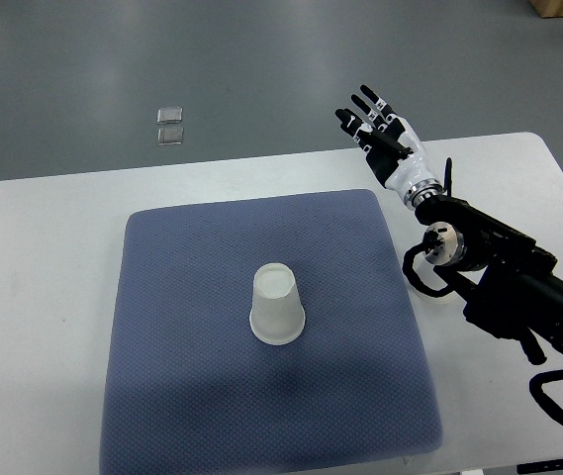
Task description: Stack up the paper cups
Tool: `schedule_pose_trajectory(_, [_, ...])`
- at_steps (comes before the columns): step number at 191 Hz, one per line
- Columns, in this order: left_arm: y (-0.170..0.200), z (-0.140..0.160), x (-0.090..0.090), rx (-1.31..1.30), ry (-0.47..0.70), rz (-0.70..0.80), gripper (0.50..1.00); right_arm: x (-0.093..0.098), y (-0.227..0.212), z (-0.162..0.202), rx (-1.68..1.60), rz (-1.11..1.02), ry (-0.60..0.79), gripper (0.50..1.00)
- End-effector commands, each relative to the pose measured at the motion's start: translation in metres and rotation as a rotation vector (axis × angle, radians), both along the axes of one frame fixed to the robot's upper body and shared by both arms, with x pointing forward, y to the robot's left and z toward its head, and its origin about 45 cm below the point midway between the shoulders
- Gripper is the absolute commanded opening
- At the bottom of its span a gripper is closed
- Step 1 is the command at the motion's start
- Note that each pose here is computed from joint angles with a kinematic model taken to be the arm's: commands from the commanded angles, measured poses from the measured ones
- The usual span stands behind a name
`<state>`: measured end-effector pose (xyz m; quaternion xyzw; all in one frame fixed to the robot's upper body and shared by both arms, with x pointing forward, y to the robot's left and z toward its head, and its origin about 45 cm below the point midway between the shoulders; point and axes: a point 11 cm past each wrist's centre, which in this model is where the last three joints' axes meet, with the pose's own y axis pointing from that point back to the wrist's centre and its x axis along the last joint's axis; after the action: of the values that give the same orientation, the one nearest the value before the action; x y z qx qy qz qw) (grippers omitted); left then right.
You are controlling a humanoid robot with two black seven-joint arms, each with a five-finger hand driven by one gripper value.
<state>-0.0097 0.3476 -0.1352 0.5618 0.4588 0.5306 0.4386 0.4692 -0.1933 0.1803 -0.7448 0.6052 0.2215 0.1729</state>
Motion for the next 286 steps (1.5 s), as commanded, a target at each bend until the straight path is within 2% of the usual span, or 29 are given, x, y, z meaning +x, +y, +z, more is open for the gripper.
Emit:
schedule_pose_trajectory(1, [0.001,0.000,0.000,0.002,0.000,0.000,1.000,0.001,-0.001,0.001,-0.003,-0.002,-0.002,0.915])
schedule_pose_trajectory(32, [0.001,0.000,0.000,0.002,0.000,0.000,1.000,0.001,-0.002,0.002,-0.003,-0.003,-0.003,0.915])
schedule_pose_trajectory(91, [0.001,0.000,0.000,0.002,0.000,0.000,1.000,0.014,0.004,0.027,-0.014,-0.003,-0.047,0.915])
schedule_pose_trajectory(136, [0.001,0.000,0.000,0.002,0.000,0.000,1.000,0.018,-0.012,0.032,-0.061,-0.041,-0.042,0.915])
schedule_pose_trajectory(173, [0.001,0.000,0.000,0.002,0.000,0.000,1.000,0.033,-0.038,0.053,-0.150,-0.078,-0.024,0.915])
schedule_pose_trajectory(201, [0.001,0.000,0.000,0.002,0.000,0.000,1.000,0.041,-0.067,0.084,-0.284,-0.056,-0.081,0.913])
schedule_pose_trajectory(250, [0.001,0.000,0.000,0.002,0.000,0.000,1.000,0.028,-0.076,0.140,-0.772,0.231,-0.261,0.915])
schedule_pose_trajectory(286, [0.000,0.000,0.000,0.000,0.000,0.000,1.000,0.013,-0.090,0.165,-0.927,0.403,-0.290,0.915])
